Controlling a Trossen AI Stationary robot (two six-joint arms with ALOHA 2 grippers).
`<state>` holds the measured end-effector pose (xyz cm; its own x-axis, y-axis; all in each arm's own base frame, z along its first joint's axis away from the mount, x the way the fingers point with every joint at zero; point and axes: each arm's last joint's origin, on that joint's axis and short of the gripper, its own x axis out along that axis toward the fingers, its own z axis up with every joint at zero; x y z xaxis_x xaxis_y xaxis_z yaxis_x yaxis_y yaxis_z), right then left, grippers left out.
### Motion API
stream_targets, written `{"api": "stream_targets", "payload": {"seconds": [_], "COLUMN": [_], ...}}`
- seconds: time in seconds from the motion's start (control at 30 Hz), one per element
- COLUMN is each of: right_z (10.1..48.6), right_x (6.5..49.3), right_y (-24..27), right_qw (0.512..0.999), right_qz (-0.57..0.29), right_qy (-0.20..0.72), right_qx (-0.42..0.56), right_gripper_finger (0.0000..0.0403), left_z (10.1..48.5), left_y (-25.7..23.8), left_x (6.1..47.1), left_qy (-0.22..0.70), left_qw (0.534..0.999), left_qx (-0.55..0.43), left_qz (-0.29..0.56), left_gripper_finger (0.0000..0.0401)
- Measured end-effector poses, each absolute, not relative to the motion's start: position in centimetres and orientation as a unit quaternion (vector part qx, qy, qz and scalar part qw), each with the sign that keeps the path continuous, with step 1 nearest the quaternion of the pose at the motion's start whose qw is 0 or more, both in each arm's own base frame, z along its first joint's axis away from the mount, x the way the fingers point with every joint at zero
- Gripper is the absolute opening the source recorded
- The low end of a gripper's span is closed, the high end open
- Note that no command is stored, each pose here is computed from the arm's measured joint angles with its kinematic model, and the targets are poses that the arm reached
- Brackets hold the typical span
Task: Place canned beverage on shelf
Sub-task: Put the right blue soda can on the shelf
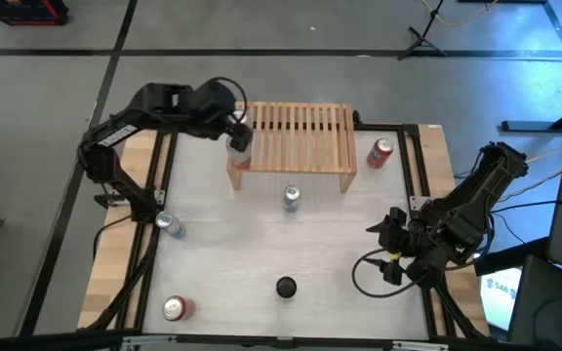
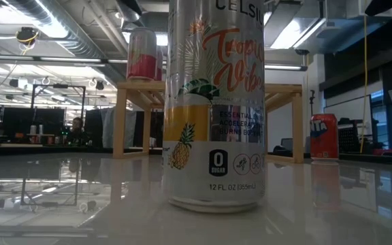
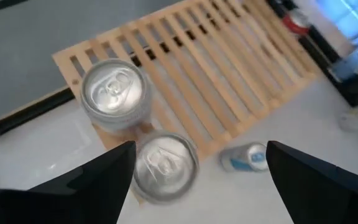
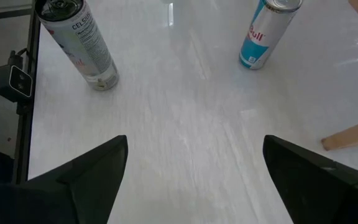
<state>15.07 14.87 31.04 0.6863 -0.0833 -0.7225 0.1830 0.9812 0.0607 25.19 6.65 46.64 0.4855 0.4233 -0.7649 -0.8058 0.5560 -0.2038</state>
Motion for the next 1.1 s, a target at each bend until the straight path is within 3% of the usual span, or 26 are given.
{"api": "stream_targets", "payload": {"seconds": [0.33, 0.6, 0.9, 1.1], "right_z": [31.0, 31.6, 32.4, 31.8], "right_x": [15.1, 16.2, 21.1, 24.5], "right_y": [15.2, 15.3, 13.5, 11.6], "right_qw": [0.906, 0.924, 0.942, 0.938], "right_qz": [-0.043, -0.055, -0.072, -0.071], "right_qy": [0.412, 0.358, 0.284, 0.279], "right_qx": [0.089, 0.122, 0.162, 0.195], "right_gripper_finger": [0.0363, 0.0363, 0.0363, 0.0363], "left_z": [47.3, 45.7, 41.7, 39.7], "left_y": [-1.3, -6.9, -11.4, -11.7], "left_x": [24.9, 24.7, 24.0, 20.2], "left_qy": [0.368, 0.405, 0.440, 0.405], "left_qw": [0.869, 0.874, 0.874, 0.885], "left_qx": [-0.226, -0.192, -0.101, -0.078], "left_qz": [0.240, 0.190, 0.182, 0.215], "left_gripper_finger": [0.0349, 0.0349, 0.0349, 0.0349]}}
